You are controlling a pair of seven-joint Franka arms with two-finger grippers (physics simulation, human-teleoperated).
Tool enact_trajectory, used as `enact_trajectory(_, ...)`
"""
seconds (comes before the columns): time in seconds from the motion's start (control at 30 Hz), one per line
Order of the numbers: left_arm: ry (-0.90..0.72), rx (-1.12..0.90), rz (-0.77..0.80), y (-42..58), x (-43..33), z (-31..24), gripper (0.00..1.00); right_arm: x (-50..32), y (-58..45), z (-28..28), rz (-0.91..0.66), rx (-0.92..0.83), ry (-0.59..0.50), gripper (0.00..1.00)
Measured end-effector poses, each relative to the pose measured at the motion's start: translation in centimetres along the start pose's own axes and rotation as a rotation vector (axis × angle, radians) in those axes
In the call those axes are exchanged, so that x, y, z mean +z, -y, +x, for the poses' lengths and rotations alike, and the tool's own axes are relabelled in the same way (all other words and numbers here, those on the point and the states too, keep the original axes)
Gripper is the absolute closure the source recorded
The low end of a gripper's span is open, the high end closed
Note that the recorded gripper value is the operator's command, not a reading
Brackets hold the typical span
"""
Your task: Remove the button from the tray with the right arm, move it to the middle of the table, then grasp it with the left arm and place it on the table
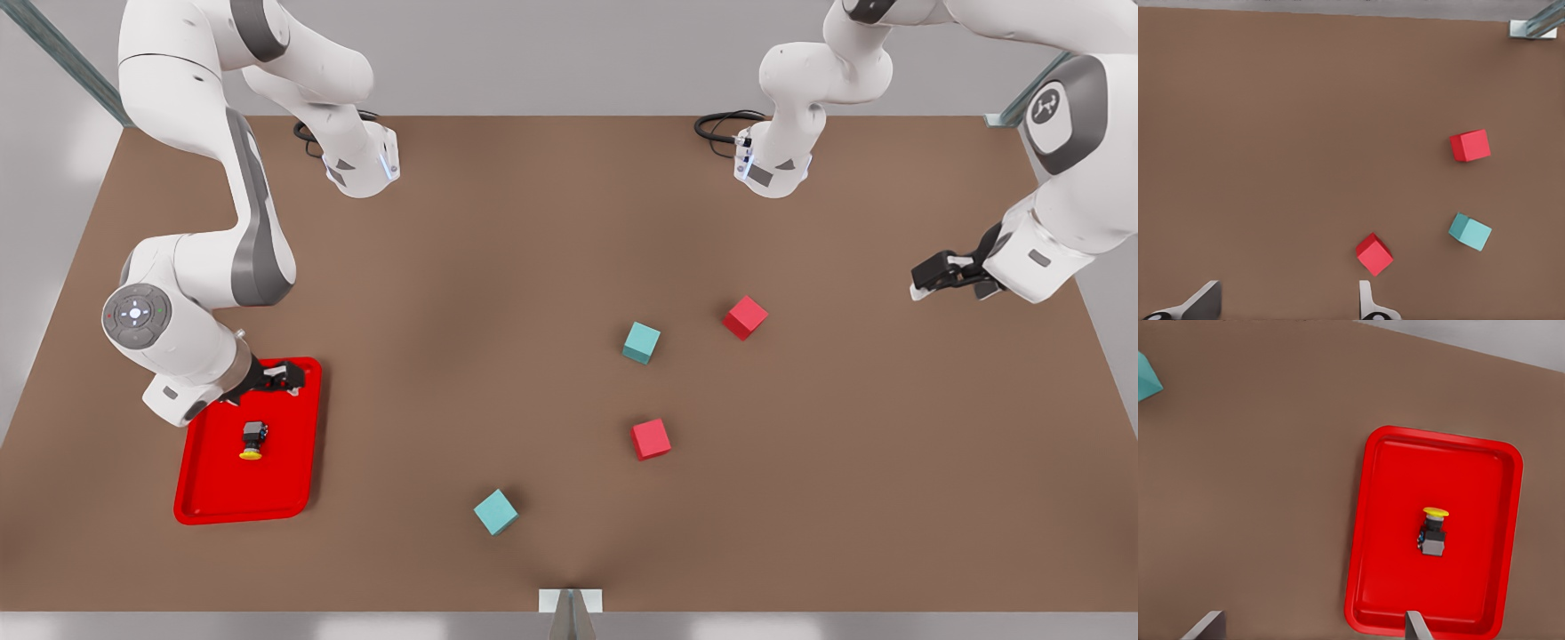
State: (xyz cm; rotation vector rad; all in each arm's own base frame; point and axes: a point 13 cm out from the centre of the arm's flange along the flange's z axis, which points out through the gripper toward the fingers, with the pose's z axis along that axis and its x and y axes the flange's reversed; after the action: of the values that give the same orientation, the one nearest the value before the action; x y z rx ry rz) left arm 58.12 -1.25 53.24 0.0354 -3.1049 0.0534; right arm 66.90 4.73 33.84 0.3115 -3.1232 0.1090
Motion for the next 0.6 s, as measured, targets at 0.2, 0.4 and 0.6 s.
enact_trajectory(0.2,-0.001,0.000,-0.002,0.1,0.8,-0.7,0.00,2.7,2.1,0.7,-0.013,0.040,-0.045,0.00)
enact_trajectory(0.4,-0.052,0.006,-0.010,0.6,4.3,-2.1,0.00,23.4,8.6,7.9,-0.110,0.152,-0.275,0.00)
enact_trajectory(0.6,-0.058,0.005,-0.011,0.6,5.4,-2.8,0.00,29.0,12.3,7.0,-0.127,0.208,-0.170,0.00)
